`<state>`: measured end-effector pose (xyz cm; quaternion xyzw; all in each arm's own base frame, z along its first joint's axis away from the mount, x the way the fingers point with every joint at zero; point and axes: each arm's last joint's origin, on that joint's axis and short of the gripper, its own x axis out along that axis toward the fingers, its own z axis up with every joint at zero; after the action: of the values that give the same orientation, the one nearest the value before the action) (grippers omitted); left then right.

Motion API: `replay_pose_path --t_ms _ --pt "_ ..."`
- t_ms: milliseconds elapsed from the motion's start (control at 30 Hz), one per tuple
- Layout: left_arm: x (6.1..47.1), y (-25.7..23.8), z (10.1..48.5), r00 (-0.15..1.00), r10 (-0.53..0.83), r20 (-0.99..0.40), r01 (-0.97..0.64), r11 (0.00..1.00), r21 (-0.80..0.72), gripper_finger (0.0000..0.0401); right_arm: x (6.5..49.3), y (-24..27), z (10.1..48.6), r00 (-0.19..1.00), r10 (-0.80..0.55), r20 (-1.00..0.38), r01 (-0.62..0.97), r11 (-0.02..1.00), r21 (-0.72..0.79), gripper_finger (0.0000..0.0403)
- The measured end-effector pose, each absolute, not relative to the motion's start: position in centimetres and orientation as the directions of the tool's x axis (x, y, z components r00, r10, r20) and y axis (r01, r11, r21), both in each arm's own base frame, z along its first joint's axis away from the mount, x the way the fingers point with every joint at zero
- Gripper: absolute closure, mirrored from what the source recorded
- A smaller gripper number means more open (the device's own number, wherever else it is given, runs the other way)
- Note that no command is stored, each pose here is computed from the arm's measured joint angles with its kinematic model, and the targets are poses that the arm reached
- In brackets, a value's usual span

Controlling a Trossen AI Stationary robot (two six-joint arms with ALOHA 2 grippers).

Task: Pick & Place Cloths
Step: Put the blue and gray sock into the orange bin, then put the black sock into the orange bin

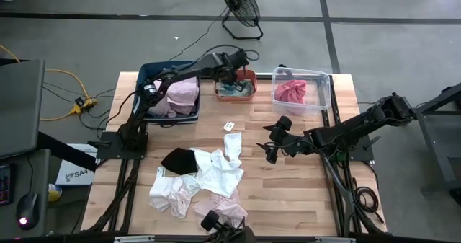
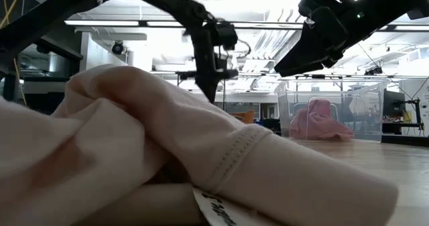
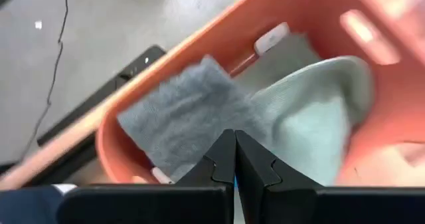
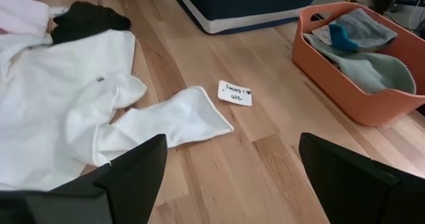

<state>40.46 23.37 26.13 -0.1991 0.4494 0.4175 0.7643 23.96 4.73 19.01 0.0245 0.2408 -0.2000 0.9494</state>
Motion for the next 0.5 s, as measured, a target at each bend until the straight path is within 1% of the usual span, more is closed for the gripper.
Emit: replay_pose_path --t_ms 167,233,333,500 --pt "40.2 21.0 29.0 0.227 0.361 -0.905 -0.714 0.693 0.097 0.0401 23.7 4.7 18.7 0.784 -0.371 -0.498 0.387 0.919 -0.075 0.0068" --pt "40.0 19.6 30.0 0.195 0.334 -0.922 -0.667 0.735 0.125 0.0401 23.6 4.6 18.5 0.774 -0.373 -0.512 0.392 0.917 -0.077 0.0068" --pt "40.0 17.4 30.6 0.137 0.314 -0.94 -0.608 0.776 0.17 0.0401 23.5 4.6 18.3 0.761 -0.376 -0.528 0.399 0.914 -0.076 0.0068" --pt "40.5 13.3 30.9 0.081 0.311 -0.947 -0.519 0.824 0.226 0.0401 23.4 4.6 18.2 0.755 -0.359 -0.548 0.383 0.921 -0.074 0.0068"
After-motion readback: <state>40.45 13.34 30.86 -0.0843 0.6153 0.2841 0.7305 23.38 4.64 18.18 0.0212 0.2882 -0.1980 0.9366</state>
